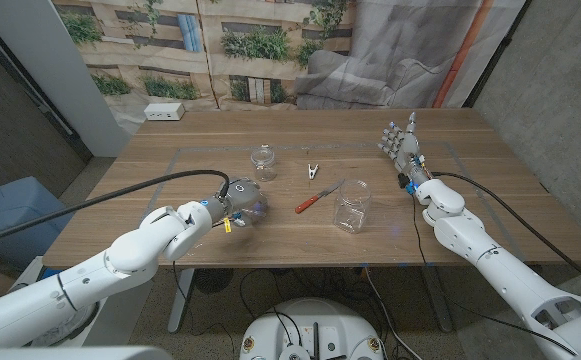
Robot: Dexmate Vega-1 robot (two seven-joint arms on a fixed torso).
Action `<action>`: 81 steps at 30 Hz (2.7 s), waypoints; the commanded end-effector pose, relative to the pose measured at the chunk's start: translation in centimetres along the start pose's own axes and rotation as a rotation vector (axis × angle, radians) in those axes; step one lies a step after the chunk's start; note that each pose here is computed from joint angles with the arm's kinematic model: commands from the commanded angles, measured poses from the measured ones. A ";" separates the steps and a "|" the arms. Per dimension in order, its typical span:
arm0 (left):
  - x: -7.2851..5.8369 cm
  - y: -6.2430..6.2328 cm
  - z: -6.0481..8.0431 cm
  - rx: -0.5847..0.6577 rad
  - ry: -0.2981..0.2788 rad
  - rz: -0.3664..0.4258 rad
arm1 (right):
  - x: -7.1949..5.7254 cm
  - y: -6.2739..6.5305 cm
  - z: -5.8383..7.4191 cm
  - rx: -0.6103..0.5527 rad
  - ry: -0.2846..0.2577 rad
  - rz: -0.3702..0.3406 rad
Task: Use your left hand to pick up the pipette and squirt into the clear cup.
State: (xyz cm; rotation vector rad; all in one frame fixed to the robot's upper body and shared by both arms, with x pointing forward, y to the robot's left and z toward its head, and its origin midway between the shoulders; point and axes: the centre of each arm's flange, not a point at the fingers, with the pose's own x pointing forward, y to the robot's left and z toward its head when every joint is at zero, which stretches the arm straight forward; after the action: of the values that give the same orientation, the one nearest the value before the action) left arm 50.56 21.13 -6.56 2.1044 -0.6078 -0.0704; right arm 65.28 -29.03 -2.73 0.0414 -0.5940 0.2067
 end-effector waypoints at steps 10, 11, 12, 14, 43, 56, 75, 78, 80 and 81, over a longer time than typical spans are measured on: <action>0.5 -0.7 -0.1 0.010 0.010 0.006 | 0.0 0.0 0.0 0.000 0.000 0.000; 0.5 -0.7 -0.1 0.012 0.006 0.006 | 0.0 0.0 0.0 0.000 0.000 0.000; 0.5 -0.7 0.0 0.011 0.008 0.007 | 0.0 0.0 0.0 0.000 0.000 0.000; 0.5 -0.7 0.0 0.010 0.007 0.007 | 0.0 0.0 0.0 0.000 0.000 0.000; 0.9 -0.7 0.3 -0.004 0.027 0.029 | 0.0 0.0 0.0 0.000 0.000 0.000; 0.9 -0.7 0.5 -0.021 0.047 0.023 | 0.0 0.0 0.0 0.000 0.001 0.000; 1.3 -0.7 1.2 -0.025 0.043 0.031 | 0.0 0.0 0.0 0.000 0.001 0.000; 1.4 -0.7 1.3 -0.023 0.042 0.037 | 0.0 0.0 0.0 0.000 0.001 0.000; 1.4 -0.7 1.3 -0.024 0.043 0.036 | 0.0 0.0 0.0 0.000 0.001 0.000; 1.4 -0.7 1.3 -0.021 0.044 0.036 | 0.0 0.0 0.0 0.000 0.001 0.000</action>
State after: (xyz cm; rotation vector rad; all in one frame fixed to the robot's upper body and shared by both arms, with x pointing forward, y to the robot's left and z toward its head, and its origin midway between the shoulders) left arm 51.62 20.24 -7.46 2.0691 -0.6045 -0.0111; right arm 65.27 -29.06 -2.73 0.0413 -0.5934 0.2063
